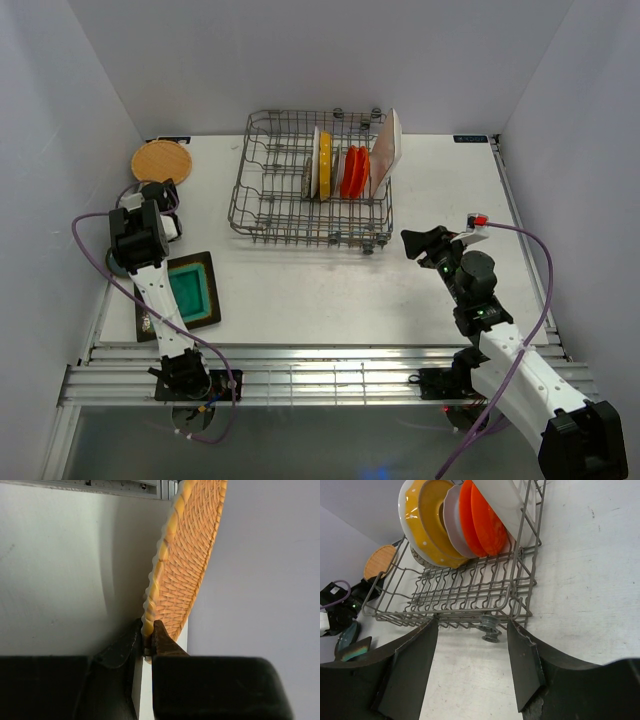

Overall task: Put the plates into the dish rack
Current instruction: Pick up the plate from the corner of the board.

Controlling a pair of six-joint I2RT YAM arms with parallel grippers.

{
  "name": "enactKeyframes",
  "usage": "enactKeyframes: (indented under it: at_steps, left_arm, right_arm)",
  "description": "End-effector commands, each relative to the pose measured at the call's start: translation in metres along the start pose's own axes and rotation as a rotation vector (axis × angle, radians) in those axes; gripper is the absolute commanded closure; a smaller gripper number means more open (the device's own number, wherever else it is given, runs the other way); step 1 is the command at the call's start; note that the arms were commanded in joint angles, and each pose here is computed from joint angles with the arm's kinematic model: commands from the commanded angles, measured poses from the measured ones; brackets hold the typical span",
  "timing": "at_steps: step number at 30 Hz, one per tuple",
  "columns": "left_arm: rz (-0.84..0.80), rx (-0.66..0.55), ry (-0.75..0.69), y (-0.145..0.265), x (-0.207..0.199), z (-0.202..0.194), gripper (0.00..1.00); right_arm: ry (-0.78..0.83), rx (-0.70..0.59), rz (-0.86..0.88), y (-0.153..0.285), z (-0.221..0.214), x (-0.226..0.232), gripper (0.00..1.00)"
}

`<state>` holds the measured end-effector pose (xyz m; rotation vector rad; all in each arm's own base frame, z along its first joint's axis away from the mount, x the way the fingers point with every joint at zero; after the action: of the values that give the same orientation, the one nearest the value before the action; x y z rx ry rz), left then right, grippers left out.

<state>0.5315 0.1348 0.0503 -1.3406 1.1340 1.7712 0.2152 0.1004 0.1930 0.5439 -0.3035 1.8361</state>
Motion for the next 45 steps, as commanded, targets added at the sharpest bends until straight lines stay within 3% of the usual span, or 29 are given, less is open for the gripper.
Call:
enactKeyframes:
  at_steps: [1, 10, 19, 30, 45]
  left_arm:
    - [-0.034, 0.059, -0.02, 0.009, -0.016, -0.003, 1.0]
    - [-0.153, 0.129, -0.027, 0.028, -0.06, -0.004, 1.0]
    - [-0.218, 0.124, -0.024, 0.055, -0.089, 0.005, 1.0]
    - [-0.31, 0.235, -0.026, 0.094, -0.132, 0.003, 1.0]
    - [-0.371, 0.467, -0.004, 0.193, -0.182, -0.007, 1.0]
  right_arm:
    - [0.025, -0.056, 0.008, -0.003, 0.012, 0.004, 0.37]
    - [0.042, -0.051, 0.017, -0.005, 0.01, 0.003, 0.38]
    - [0.066, -0.073, 0.04, -0.005, 0.01, 0.003, 0.38]
    - [0.086, -0.061, 0.052, -0.008, 0.011, 0.005, 0.37]
    - [0.082, 0.004, 0.16, -0.014, 0.003, 0.015, 0.36]
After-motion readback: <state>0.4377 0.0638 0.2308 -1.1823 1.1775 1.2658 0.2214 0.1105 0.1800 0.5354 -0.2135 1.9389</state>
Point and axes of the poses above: each gripper's point midway between its finger pads, its own y axis back along the fingers, its own x axis along the line the jaws close on, z = x × y, the point moved 8 cm from there along y, back along the fingers, and after that the axes turned 5 degrees about y, right-handed, at the moved point
